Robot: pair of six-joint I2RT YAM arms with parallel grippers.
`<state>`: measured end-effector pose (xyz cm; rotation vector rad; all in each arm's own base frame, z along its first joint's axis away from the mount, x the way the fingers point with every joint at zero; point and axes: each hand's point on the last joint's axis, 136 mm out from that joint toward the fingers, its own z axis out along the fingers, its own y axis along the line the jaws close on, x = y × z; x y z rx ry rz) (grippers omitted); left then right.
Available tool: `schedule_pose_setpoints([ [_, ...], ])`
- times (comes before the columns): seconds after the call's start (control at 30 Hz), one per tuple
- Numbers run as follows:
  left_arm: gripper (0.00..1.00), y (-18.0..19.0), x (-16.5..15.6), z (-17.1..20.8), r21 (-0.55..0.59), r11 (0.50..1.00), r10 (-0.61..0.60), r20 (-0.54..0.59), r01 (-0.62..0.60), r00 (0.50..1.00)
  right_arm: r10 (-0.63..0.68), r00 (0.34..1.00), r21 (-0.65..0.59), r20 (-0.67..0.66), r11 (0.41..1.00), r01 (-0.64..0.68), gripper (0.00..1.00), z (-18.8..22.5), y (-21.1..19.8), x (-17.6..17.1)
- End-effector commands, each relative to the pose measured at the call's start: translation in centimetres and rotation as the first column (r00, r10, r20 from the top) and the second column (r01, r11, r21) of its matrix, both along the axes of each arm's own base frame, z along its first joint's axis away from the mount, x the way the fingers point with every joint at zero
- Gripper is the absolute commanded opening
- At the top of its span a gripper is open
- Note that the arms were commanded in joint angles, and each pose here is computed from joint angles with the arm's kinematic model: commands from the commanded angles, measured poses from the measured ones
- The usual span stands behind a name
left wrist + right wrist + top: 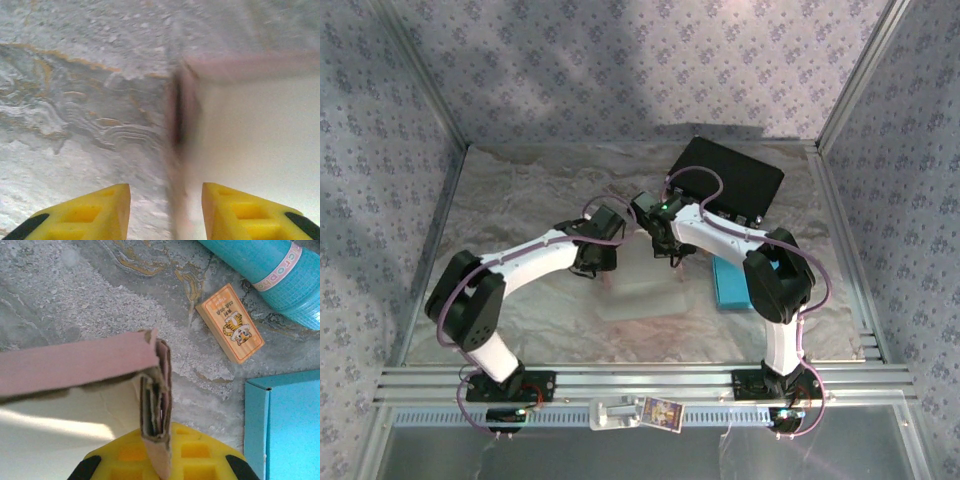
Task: Fold the paper box
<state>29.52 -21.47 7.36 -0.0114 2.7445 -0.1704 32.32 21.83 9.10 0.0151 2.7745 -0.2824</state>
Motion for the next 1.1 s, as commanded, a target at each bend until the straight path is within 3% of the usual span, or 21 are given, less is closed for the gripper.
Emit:
schedule_pose_setpoints([
  [0.0, 0.44, -2.5, -0.5, 1.6, -0.117, 0.988, -0.097, 0.012, 0.098, 0.995, -0.025, 1.000, -0.028, 0.004, 0.999, 0.025, 0.00, -0.2, -0.4, -0.3],
  [0.37, 0.41, 1.0, -0.9, -1.0, -0.002, 0.999, -0.042, -0.076, 0.042, 0.996, -0.038, 0.999, -0.027, -0.002, 0.999, 0.038, 0.00, -0.5, -0.5, -0.5],
  [0.53, 0.38, 0.6, -0.8, -2.5, -0.003, 0.999, -0.046, -0.111, 0.046, 0.993, -0.044, 0.999, -0.022, -0.009, 0.999, 0.044, 0.00, -0.6, -0.6, -0.5],
  [0.63, 0.30, 1.0, -0.2, -2.7, 0.032, 0.999, -0.029, -0.092, 0.032, 0.995, -0.045, 0.999, -0.022, -0.014, 0.999, 0.045, 0.00, -0.7, -0.7, -0.5],
  [0.73, 0.12, 1.5, 0.3, -2.8, 0.070, 0.997, -0.015, -0.072, 0.020, 0.997, -0.046, 0.999, -0.021, -0.019, 0.999, 0.045, 0.00, -0.8, -0.7, -0.6],
  [0.8, 0.07, 1.6, 0.5, -2.8, 0.082, 0.997, -0.011, -0.065, 0.016, 0.998, -0.047, 0.999, -0.022, -0.025, 0.999, 0.046, 0.00, -0.9, -0.7, -0.6],
  [0.87, 0.09, 1.3, 0.6, -2.5, 0.078, 0.997, -0.016, -0.057, 0.021, 0.998, -0.052, 0.998, -0.023, -0.036, 0.998, 0.051, 0.00, -1.1, -0.8, -0.7],
  [0.97, 0.34, 0.7, 0.8, -1.0, 0.064, 0.997, -0.030, -0.035, 0.032, 0.999, -0.072, 0.996, -0.031, -0.058, 0.997, 0.071, 0.00, -1.5, -1.1, -0.9],
  [1.07, 0.43, 0.6, 1.3, 1.9, 0.045, 0.999, -0.017, 0.000, 0.017, 1.000, -0.115, 0.990, -0.050, -0.079, 0.993, 0.111, 0.00, -1.8, -1.7, -1.3],
])
